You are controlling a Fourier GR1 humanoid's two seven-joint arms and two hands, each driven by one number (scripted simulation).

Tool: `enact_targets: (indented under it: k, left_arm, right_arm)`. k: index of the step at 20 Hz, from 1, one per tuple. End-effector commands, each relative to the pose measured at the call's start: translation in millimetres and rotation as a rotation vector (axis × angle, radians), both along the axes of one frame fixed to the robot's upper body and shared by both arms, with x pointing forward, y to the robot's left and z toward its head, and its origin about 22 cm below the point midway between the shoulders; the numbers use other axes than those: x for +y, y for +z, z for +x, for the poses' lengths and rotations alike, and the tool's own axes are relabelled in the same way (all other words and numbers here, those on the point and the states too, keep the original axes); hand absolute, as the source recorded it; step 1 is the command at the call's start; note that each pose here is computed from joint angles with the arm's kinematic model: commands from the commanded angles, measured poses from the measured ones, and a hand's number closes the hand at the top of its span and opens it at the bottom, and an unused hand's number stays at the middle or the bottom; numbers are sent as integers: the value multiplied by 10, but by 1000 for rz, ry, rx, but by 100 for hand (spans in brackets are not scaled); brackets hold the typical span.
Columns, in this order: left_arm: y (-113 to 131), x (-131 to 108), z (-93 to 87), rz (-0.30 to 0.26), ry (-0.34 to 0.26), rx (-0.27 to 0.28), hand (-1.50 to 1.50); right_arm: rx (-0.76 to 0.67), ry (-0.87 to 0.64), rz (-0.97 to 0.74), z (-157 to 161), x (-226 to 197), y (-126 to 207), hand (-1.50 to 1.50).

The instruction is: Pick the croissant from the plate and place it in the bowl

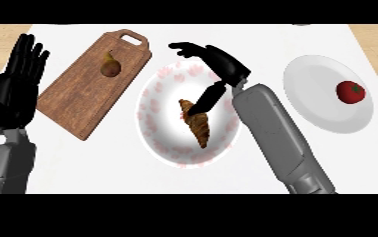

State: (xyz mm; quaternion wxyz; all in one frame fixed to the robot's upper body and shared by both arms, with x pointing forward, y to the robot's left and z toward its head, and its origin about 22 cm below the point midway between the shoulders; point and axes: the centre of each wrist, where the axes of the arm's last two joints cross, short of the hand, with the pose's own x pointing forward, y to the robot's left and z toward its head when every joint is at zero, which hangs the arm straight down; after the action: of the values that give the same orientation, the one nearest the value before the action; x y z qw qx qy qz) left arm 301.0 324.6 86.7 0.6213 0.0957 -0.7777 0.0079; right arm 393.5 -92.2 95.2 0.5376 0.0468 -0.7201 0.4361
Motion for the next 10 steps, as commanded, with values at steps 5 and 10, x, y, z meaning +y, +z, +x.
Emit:
enact_targets:
  k: [5,10]
  left_arm:
    - [-48,-136,-23,5,-5,-1,0]
    - [-53,-95,1,14,9,-1,0]
  right_arm:
    - [3,-237,226,359,-524,190,-150]
    - [50,-314,306,571,-1322,335,-150]
